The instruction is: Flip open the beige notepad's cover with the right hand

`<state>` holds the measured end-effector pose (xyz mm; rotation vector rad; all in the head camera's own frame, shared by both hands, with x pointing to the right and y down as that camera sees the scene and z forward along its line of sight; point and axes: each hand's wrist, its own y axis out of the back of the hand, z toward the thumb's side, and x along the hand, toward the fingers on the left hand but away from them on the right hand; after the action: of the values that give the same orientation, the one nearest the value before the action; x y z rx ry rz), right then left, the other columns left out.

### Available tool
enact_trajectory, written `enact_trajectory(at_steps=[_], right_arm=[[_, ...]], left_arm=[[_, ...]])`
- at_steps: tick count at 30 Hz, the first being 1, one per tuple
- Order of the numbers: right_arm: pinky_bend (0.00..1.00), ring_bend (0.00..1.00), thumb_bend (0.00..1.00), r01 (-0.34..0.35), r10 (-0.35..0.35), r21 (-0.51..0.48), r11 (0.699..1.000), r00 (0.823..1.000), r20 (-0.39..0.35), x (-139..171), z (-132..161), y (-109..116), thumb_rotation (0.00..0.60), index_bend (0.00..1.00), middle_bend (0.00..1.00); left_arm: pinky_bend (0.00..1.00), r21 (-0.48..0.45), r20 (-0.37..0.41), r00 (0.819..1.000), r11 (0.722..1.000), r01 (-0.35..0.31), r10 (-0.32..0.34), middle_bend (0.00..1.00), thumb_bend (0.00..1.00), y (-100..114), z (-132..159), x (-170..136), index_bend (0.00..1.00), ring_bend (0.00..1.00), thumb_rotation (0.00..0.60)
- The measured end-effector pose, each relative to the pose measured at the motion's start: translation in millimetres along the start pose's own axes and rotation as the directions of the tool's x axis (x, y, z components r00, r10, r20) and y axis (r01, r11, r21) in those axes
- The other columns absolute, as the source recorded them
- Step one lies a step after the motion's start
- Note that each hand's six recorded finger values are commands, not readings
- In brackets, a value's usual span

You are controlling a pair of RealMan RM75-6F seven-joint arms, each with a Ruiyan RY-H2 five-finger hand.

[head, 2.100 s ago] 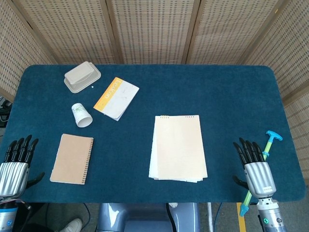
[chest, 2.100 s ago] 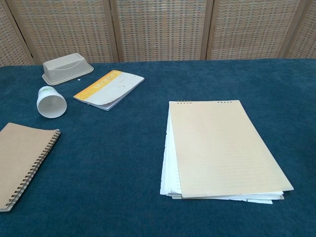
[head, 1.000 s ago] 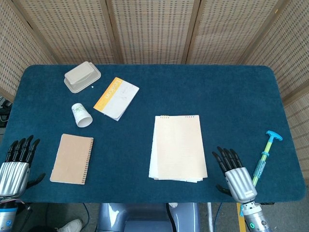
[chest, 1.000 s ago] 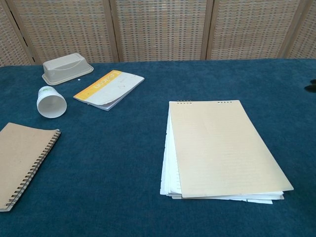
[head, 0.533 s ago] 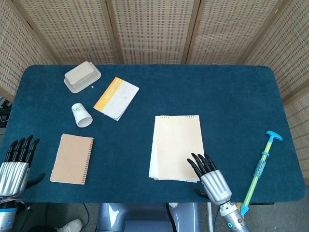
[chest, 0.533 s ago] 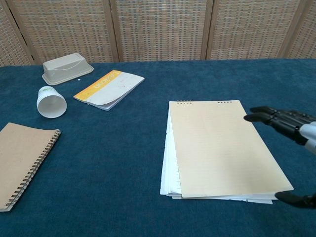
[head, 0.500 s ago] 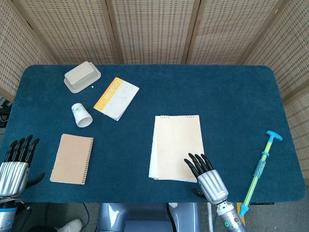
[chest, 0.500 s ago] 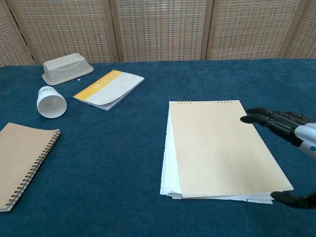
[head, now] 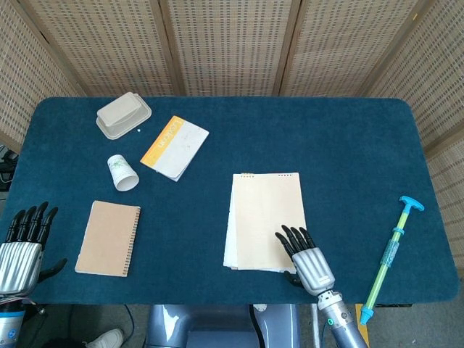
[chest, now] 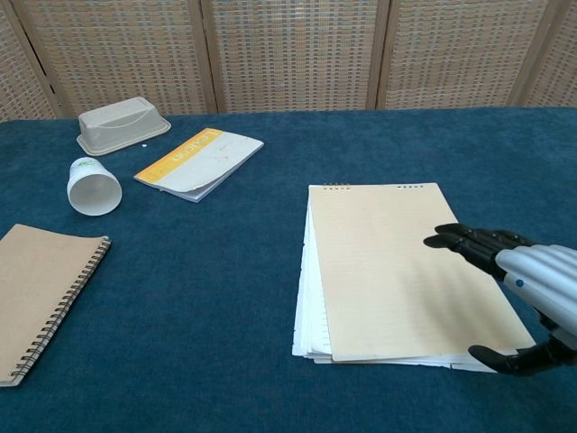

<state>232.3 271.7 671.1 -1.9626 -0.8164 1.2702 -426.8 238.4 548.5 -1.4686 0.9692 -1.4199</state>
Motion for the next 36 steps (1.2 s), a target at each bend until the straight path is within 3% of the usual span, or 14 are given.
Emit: enact_trajectory(at_steps=[14,36], right_arm=[[0.00,0.00,0.43,-0.046,0.046,-0.016,0.999,0.999,0.020,-12.0,-2.0,-21.1,0.600,0.08,0.00],[0.00,0.00,0.44,-0.074,0.074,0.002,0.997,0.997,0.038,-18.7,-5.9,-28.1,0.600,0.08,0.00]], left_arm=[[0.04,0.003,0.003,1.000,1.000,-0.003,0.003,0.00,0.14,-0.9,1.4,0.0,0.00,0.00,0.600],[0.04,0.003,0.005,1.000,1.000,-0.009,0.009,0.00,0.14,-1.0,2.4,-0.1,0.00,0.00,0.600]])
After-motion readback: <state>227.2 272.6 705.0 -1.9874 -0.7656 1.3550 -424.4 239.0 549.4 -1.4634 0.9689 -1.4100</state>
